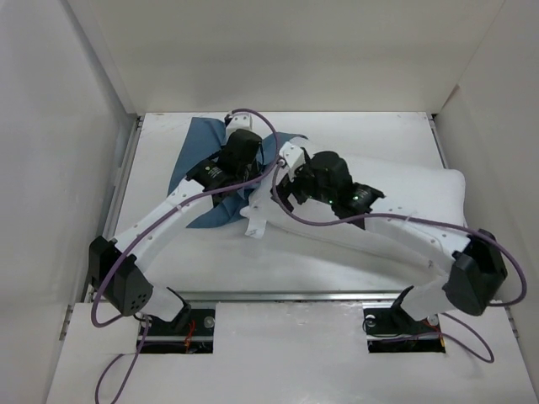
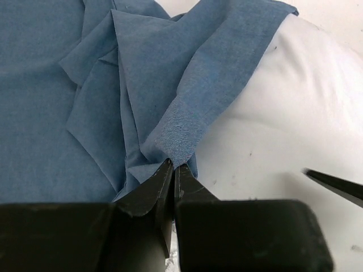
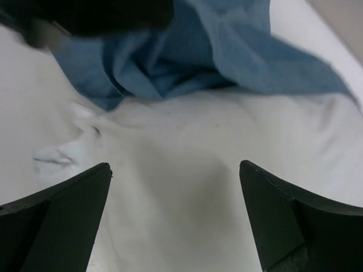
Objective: Put the pillow into the pillowcase
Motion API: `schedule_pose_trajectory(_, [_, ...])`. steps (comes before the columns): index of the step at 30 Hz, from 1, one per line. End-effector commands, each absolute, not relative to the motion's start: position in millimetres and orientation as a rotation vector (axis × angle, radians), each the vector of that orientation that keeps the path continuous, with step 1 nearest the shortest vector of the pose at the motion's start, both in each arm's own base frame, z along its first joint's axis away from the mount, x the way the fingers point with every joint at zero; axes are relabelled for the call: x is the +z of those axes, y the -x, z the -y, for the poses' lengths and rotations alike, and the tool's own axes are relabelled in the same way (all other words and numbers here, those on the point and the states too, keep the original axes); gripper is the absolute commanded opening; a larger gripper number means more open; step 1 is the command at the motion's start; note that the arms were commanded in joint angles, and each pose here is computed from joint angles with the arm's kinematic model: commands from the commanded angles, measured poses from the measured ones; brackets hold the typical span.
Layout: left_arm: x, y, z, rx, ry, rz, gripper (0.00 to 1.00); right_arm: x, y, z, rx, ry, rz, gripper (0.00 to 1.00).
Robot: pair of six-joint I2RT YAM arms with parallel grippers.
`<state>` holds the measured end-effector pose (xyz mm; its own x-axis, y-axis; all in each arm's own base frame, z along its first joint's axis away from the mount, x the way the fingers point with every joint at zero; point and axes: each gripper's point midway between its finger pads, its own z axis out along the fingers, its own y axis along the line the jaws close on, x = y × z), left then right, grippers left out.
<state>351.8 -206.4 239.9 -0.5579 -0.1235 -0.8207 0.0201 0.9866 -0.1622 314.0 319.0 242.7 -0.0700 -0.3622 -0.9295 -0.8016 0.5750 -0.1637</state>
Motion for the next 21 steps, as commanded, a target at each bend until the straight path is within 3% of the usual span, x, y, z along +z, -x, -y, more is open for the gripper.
schedule_pose_trajectory(1, [258, -357, 211, -0.243, 0.099, -2.102, 0.0, 181, -321, -314, 0.364, 1.098, -1.804, 1.0])
schedule_pose_trajectory(5, [262, -358, 207, -0.25, 0.121, -2.092, 0.0, 153, -349, -320, 0.264, 1.077, -1.871, 1.0])
schedule_pose_trajectory(6, [262, -358, 207, -0.25, 0.121, -2.092, 0.0, 137, -352, -323, 0.256, 1.094, -1.9, 0.92])
schedule_pose_trajectory(7, [265, -358, 206, -0.25, 0.121, -2.092, 0.0, 137, -359, -323, 0.266, 1.053, -1.914, 0.77])
schedule_pose_trajectory(8, [268, -356, 206, -0.256, 0.124, -2.084, 0.0, 142, -374, -316, 0.236, 0.98, -1.919, 0.44])
schedule_pose_trajectory(9, [268, -356, 206, -0.256, 0.124, -2.084, 0.0, 150, -385, -311, 0.215, 0.89, -1.917, 0.0])
schedule_pose_trajectory(14, [271, -354, 203, -0.256, 0.125, -2.082, 0.0, 258, -410, -276, 0.391, 0.513, -1.676, 0.0])
schedule_pose_trajectory(21, [274, -349, 210, -0.313, 0.101, -2.086, 0.0, 292, -437, -243, 0.483, 0.366, -1.656, 0.0])
